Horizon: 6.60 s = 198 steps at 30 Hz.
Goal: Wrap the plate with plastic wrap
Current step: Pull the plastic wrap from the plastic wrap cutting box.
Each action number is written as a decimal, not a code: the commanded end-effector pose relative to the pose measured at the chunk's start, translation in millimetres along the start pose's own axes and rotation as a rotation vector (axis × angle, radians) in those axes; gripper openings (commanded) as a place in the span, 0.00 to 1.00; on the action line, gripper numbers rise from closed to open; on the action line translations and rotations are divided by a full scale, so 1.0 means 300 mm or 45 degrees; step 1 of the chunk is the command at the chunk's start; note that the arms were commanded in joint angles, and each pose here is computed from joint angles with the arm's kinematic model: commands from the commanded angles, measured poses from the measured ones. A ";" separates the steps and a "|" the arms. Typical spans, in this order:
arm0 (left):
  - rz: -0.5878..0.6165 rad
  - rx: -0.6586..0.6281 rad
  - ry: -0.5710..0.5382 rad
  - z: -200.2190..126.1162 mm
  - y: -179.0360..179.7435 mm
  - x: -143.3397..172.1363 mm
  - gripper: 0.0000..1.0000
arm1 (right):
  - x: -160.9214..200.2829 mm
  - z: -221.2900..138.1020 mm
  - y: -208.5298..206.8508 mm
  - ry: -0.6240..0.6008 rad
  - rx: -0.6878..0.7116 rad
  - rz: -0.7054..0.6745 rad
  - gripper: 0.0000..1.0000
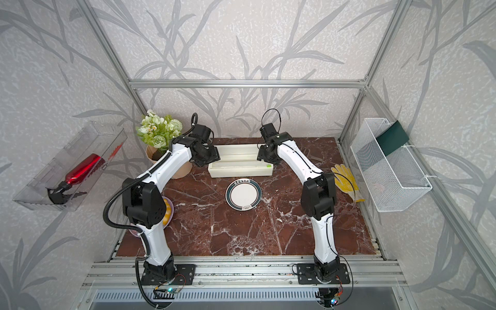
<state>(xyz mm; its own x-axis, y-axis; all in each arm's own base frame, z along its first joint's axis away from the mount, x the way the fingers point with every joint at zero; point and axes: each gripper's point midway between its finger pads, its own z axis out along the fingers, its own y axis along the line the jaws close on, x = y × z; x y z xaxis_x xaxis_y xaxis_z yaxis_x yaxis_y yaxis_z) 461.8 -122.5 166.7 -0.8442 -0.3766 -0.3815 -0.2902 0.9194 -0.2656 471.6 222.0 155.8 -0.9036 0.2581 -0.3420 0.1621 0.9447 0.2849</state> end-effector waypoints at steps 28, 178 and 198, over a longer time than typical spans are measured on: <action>-0.050 0.079 -0.033 -0.013 0.005 0.008 0.67 | 0.026 0.251 0.008 0.140 0.092 0.229 0.52; -0.404 0.723 -0.240 -0.225 -0.193 -0.369 0.00 | -0.349 -0.271 0.118 -0.229 -0.800 0.401 0.00; -0.364 0.816 -0.390 -0.541 -0.223 -0.392 0.00 | -0.382 -0.528 0.159 -0.296 -0.857 0.329 0.00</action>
<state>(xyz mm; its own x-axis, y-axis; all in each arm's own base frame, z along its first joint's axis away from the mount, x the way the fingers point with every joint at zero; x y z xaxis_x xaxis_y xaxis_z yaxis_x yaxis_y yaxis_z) 518.0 -131.6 311.2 -0.6661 -0.6593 -0.3489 -0.1706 0.5900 -0.7892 530.4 218.1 297.4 -0.7880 0.5535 -0.2695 0.1001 0.5472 0.8310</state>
